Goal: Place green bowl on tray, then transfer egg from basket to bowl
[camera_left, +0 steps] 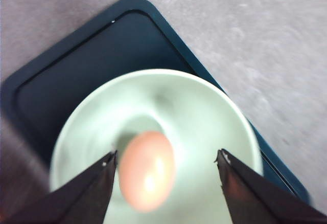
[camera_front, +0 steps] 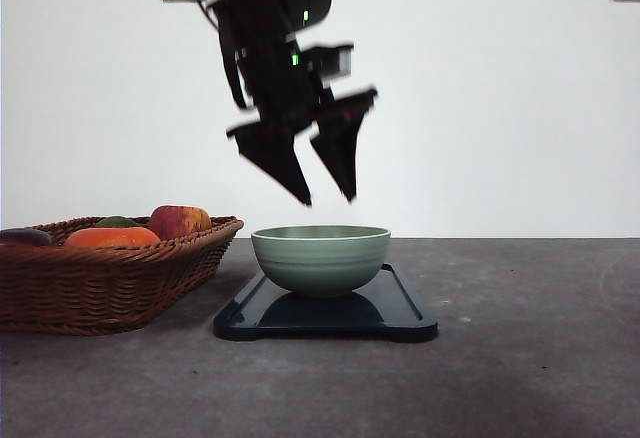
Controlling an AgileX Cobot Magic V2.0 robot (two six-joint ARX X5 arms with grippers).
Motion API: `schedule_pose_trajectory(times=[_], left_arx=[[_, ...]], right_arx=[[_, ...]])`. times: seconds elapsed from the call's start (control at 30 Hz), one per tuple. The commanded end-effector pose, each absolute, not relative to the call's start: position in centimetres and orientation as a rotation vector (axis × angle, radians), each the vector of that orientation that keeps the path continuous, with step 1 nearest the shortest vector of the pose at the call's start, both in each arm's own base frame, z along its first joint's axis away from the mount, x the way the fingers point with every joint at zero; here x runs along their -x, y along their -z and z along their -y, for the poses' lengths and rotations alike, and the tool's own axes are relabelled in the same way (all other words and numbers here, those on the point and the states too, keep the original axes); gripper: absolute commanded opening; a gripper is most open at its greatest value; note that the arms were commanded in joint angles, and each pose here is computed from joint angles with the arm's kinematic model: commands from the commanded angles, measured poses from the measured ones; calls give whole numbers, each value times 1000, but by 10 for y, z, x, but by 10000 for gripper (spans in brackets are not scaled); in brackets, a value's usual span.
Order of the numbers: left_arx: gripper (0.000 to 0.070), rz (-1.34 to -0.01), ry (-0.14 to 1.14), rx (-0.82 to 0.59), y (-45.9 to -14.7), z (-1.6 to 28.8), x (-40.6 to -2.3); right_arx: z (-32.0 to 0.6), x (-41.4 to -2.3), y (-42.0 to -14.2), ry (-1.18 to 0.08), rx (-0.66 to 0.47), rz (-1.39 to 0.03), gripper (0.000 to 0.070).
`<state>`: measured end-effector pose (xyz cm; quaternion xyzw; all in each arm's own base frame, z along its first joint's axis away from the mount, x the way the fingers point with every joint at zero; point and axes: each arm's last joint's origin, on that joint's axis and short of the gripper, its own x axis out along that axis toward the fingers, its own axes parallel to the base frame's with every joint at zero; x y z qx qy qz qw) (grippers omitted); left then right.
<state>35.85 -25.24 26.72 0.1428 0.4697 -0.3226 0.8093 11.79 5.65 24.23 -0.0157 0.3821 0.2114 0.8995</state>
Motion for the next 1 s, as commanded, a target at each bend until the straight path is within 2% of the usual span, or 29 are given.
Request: schedule_pose_trajectory(times=[0.0,0.13,0.43,0.83,0.9,0.97], left_arx=[[390,-1026,725,-286,-275,253,-357],[373,-1055,784,-178,-291,241,-349],[373,-983,708,-79,-306,192,-318],[373,-797,586,43,-299,113,-224],[373,-781,563,64,-294,99,-207],[373,-768,544,75,-287,86,-190]], right_arx=[[-58,-118,-243,-439,23,-791,149],[-57,-118,-243,-439,23,-790,149],[-58,-119,-243,-439,23,-787,149],[-59,-121,-245,-456,21,-752,152],[-60,-121,-247,-477,11,-738,182],[-61,-123,-247,-493,4,-729,241]])
